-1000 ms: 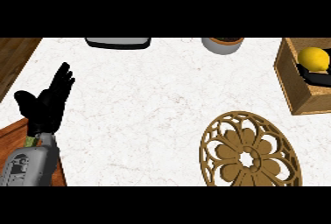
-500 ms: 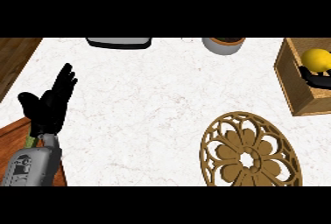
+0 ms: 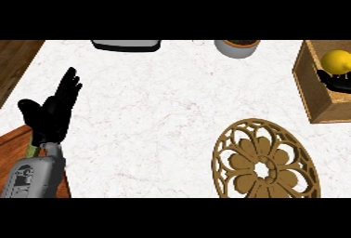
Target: Pick the lemon from the placemat and place it in the basket
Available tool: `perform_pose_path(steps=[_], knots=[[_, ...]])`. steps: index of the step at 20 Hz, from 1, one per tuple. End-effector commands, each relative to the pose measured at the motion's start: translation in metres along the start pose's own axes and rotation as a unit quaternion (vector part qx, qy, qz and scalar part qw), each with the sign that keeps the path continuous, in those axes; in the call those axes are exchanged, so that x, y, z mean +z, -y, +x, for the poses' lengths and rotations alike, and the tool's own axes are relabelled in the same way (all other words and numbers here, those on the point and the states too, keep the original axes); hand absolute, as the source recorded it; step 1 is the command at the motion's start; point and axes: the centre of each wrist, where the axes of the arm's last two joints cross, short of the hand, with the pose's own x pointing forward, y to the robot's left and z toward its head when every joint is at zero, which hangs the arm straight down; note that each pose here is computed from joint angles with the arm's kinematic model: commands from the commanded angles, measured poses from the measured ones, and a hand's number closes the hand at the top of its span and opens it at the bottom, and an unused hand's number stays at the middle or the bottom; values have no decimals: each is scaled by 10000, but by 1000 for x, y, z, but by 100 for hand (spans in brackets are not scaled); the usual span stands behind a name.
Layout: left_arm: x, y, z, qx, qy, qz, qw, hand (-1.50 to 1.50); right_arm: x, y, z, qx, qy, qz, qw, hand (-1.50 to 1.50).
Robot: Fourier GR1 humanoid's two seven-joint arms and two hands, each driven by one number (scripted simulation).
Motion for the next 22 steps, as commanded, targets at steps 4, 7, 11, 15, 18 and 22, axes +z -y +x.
perform_pose_path(steps=[4, 7, 11, 15, 18, 22], knots=[[6, 0, -4, -91, 27, 95, 9999, 0, -4, -2, 6, -1374, 69, -591, 9887, -150], [-12, -9, 10, -111, -48, 92, 9999, 0, 1, 18, -7, -1916, 191, -756, 9784, -150], [4, -20, -20, -89, -82, 158, 9998, 0, 1, 27, -10, -2995, -164, -1215, 9462, -150], [-4, -2, 0, -83, -52, 82, 9999, 0, 37, 54, -53, -3504, -569, -1200, 9271, -150], [-6, -2, 0, -45, 7, 75, 10000, 0, 50, 39, -62, -4056, -797, -1296, 9013, -150], [1, -6, 4, 24, -78, 24, 10000, 0, 95, 56, -99, -4420, -968, -1316, 8820, -150]])
